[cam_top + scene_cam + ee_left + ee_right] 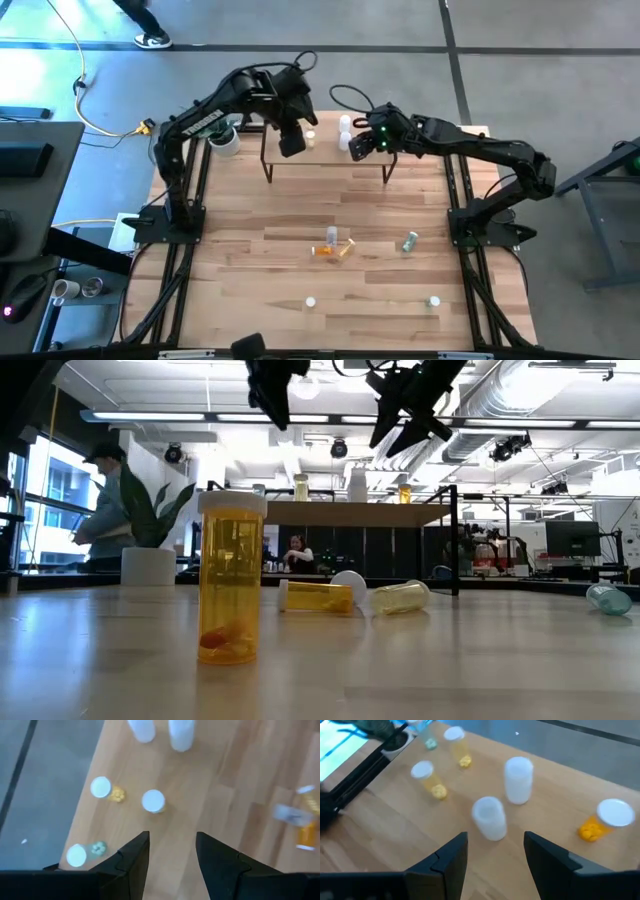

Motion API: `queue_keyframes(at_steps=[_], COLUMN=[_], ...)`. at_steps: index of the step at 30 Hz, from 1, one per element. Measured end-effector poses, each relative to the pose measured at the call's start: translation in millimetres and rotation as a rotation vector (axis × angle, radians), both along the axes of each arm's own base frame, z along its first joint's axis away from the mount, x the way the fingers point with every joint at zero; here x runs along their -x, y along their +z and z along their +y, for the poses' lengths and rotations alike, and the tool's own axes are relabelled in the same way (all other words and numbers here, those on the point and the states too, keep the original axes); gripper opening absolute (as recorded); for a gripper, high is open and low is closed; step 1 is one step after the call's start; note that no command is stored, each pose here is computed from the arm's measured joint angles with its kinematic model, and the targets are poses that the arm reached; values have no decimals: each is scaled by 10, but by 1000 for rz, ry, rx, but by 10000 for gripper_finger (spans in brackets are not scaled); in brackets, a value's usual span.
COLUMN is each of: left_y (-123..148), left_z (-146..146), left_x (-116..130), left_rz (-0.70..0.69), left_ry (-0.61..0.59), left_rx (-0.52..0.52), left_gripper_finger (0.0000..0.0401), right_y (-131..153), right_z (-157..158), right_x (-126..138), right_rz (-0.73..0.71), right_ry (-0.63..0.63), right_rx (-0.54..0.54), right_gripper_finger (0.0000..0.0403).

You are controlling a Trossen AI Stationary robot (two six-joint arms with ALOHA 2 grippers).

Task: Pick and place medicine bottles onto shelf by color
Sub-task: Put the bottom orange pill bottle aligned with the other orange pill bottle on the shelf

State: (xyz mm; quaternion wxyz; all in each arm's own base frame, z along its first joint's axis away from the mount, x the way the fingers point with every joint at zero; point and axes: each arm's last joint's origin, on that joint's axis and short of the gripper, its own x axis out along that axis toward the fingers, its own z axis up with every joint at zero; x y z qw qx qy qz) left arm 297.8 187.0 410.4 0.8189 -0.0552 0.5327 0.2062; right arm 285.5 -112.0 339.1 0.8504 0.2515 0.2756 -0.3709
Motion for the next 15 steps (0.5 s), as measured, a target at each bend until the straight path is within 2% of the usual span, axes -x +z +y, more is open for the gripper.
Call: queue_keyframes(at_steps=[7, 15], left_y=[125, -231], left_z=[-110, -247], left_x=[114, 312], left_rz=[-97, -158], left_ry=[-50, -8], left_rx=[51, 77], left_gripper_finger=[152, 152], right_y=[1, 0], right_z=[153, 277], right_x=[-55, -93], right_rz=[14, 15], right_ry=[63, 107], right_rx=[21, 22], right_gripper_finger=[185, 185])
